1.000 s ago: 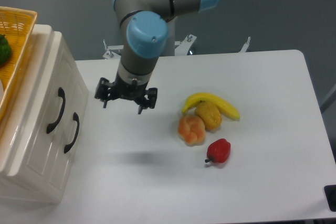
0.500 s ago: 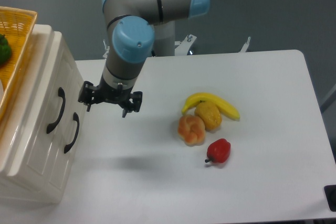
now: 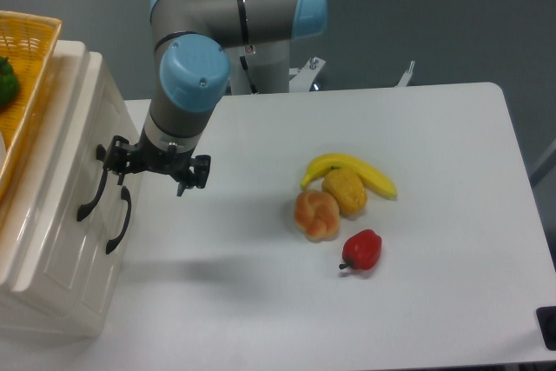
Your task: Slide the top white drawer open
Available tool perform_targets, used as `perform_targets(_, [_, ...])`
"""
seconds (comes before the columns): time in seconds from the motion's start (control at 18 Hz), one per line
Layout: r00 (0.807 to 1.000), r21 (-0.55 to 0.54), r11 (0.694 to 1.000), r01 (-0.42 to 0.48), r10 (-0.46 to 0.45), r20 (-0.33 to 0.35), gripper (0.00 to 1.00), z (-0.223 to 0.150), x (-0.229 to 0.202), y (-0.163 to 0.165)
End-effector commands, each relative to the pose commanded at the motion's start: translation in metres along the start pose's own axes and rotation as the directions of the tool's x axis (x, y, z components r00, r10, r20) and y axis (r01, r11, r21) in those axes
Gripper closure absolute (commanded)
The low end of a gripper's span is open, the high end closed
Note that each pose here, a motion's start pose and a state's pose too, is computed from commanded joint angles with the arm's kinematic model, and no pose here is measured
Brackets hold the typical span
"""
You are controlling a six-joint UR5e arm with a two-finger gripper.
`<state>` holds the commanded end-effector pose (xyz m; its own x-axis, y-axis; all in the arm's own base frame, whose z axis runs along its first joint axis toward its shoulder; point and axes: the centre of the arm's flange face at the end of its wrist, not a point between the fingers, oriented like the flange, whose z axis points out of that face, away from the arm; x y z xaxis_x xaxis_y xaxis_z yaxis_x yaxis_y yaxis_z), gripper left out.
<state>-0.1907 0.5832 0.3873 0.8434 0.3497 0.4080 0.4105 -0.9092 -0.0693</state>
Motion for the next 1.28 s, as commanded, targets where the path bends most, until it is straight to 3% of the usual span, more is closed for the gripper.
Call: perform_targets(1.28, [1.000,-0.031,0.999,-0.028,0.028,-0.001,0.00,0.018,0.016,0.004])
